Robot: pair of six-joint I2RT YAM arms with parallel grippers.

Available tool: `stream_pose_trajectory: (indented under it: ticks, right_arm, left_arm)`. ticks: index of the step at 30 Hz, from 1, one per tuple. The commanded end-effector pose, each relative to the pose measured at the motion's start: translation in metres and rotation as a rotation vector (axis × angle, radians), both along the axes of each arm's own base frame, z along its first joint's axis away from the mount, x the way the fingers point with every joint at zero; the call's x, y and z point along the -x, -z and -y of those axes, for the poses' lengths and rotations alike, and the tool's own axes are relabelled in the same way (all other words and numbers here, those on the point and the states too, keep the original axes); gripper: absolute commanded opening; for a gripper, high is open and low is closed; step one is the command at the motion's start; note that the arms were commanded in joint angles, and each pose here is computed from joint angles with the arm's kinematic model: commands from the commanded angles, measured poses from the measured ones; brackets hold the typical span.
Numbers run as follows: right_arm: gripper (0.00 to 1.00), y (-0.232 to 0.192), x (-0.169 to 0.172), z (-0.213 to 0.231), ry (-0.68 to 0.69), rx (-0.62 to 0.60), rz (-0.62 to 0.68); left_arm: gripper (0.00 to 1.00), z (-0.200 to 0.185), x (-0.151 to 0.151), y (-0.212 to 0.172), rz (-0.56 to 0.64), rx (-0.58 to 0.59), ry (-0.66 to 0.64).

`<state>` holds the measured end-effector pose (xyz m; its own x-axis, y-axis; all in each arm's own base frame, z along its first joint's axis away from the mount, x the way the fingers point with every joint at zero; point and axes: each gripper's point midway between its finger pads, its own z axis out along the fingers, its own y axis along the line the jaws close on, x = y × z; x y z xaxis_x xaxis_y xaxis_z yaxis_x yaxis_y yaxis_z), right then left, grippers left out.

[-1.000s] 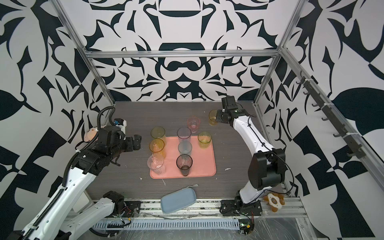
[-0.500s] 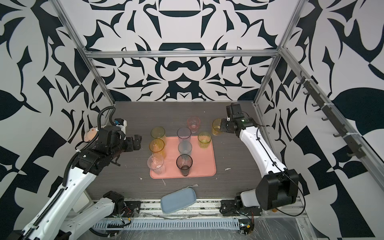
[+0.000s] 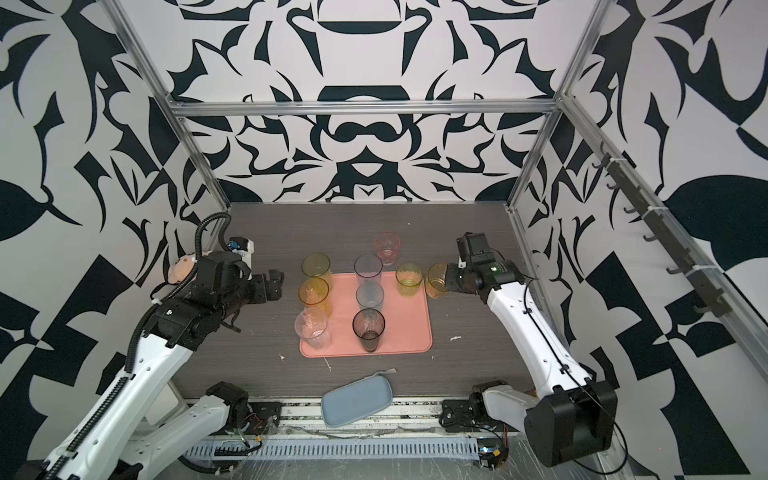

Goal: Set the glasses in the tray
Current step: 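Lift the yellow glass with the right gripper and carry it toward the tray, then lower the yellow glass onto the tray beside the green glass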

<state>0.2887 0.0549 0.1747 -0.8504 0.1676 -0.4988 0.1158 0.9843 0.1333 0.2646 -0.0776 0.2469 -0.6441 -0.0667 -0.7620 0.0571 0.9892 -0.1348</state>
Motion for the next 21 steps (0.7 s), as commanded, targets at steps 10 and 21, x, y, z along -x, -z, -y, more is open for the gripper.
stream_pose_trajectory:
  ticks: [10, 21]
  right_arm:
    - [0.0, 0.015, 0.026, -0.027, -0.058, -0.01, -0.018]
    - [0.0, 0.037, 0.034, -0.059, -0.109, -0.041, -0.019]
  left_arm:
    - [0.99, 0.001, 0.002, 0.002, -0.015, 0.009, 0.003]
    - [0.99, 0.002, 0.002, 0.002, -0.017, 0.01, 0.004]
